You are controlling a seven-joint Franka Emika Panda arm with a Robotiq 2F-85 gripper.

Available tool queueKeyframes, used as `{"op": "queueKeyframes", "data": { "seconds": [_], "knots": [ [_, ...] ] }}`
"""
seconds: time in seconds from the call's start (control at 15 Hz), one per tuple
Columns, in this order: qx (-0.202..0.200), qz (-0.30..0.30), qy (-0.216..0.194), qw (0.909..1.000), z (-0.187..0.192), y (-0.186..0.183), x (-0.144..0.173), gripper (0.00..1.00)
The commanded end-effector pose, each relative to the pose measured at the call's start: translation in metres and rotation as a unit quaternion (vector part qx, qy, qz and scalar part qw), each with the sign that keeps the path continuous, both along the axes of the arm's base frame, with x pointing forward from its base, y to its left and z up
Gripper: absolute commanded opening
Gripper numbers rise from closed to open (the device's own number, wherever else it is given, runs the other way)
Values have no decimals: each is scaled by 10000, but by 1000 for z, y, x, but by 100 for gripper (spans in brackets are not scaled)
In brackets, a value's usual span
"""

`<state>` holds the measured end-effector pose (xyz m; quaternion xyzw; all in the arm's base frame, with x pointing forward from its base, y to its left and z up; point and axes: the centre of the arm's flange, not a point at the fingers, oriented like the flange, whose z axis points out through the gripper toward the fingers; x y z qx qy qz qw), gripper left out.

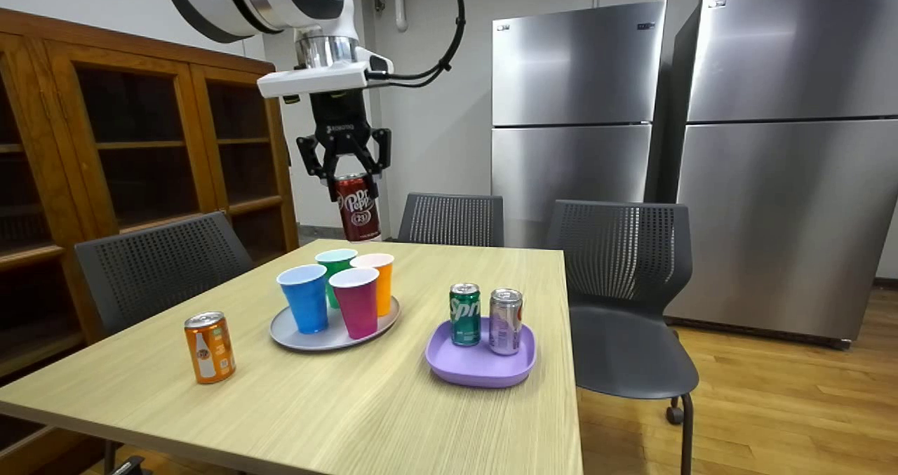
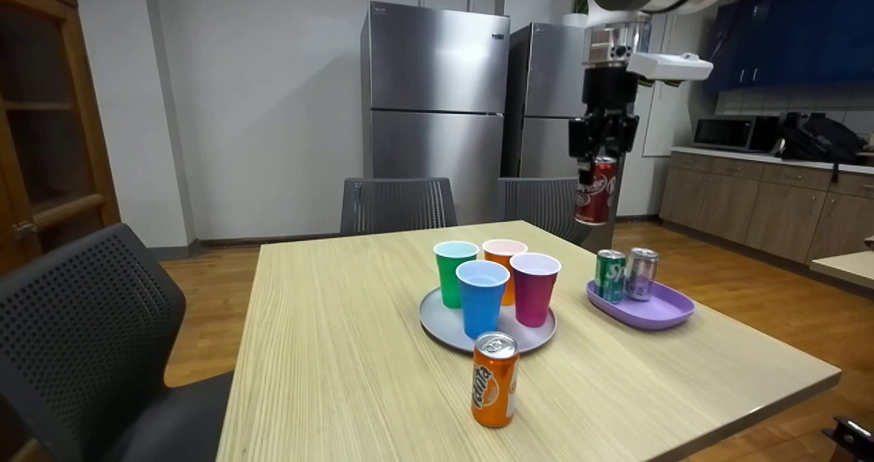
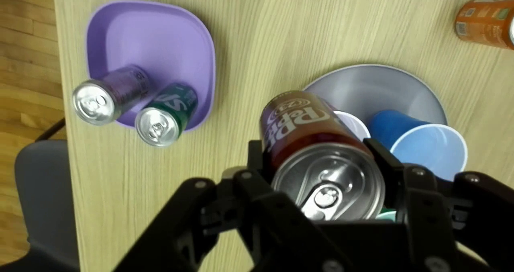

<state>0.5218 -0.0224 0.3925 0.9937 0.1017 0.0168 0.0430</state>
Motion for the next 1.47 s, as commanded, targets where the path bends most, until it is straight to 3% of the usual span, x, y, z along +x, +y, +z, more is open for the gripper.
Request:
{"op": "queueKeyframes", "data": {
  "seconds": [0.0, 0.67, 1.4],
  "knots": [
    [44, -594, -45, 9982, 0, -35, -22, 38],
    [107, -1676, 93, 9858, -50, -132, -27, 38],
    [201, -2359, 64, 9716, -118, -181, -13, 38]
  ]
}}
